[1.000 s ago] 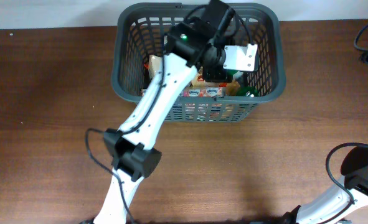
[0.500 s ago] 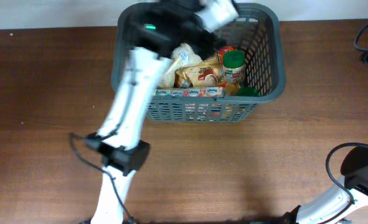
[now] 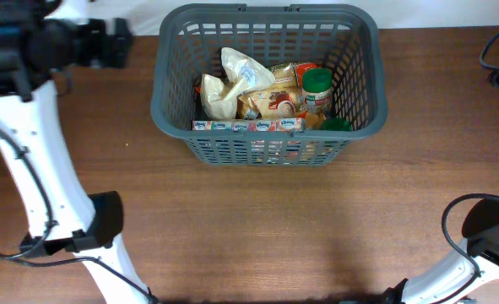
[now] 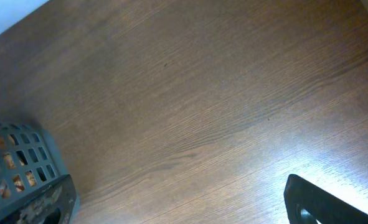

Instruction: Pack container

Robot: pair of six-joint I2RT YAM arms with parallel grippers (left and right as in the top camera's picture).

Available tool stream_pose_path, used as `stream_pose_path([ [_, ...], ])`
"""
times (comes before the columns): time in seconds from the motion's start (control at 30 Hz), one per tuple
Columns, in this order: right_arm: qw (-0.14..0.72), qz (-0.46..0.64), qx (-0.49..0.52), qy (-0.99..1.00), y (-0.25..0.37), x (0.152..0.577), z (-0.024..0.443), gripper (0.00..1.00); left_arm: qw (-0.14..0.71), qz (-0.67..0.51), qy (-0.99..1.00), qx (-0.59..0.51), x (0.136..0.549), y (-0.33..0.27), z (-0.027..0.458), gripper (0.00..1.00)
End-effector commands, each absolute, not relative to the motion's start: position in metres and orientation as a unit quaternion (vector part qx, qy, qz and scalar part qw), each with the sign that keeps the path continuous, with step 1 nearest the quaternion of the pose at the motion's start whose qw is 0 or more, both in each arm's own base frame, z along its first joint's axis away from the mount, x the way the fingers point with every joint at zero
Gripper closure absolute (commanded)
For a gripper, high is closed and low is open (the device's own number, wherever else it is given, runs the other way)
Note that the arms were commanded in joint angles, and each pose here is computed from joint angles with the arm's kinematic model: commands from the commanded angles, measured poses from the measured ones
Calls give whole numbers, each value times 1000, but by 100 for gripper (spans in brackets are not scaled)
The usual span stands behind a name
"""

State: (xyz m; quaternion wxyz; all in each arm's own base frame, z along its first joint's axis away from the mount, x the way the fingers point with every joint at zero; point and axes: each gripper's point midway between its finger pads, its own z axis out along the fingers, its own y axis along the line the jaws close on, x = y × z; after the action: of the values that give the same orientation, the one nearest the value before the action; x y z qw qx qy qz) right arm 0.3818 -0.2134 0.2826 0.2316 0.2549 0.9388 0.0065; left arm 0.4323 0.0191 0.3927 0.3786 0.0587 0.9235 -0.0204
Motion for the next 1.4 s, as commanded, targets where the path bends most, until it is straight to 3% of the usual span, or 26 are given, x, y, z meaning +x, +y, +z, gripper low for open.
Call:
stream_pose_path([
  [0.0,231,6,256,939,-214,381,282,1,371,-10,928,11,432,52,387,1],
  [0.17,240,8,234,942,-195,387,291,1,372,0,928,-15,428,76,387,1],
  [0.37,314,11,153,937,-122,381,354,1,372,1,928,-17,428,78,387,1],
  [0.73,461,50,-7,886,6,300,465,1,372,1,928,-17,428,78,387,1],
  [0.9,517,57,-32,853,21,250,498,1,372,1,928,-17,428,78,387,1],
  [1.03,540,53,-35,839,21,210,503,1,372,1,928,-17,428,78,387,1],
  [1.17,549,-31,-41,834,-1,176,480,1,372,1,928,-17,428,78,387,1],
  [1.37,649,-100,-51,753,-14,164,465,1,372,1,928,-17,428,78,387,1],
])
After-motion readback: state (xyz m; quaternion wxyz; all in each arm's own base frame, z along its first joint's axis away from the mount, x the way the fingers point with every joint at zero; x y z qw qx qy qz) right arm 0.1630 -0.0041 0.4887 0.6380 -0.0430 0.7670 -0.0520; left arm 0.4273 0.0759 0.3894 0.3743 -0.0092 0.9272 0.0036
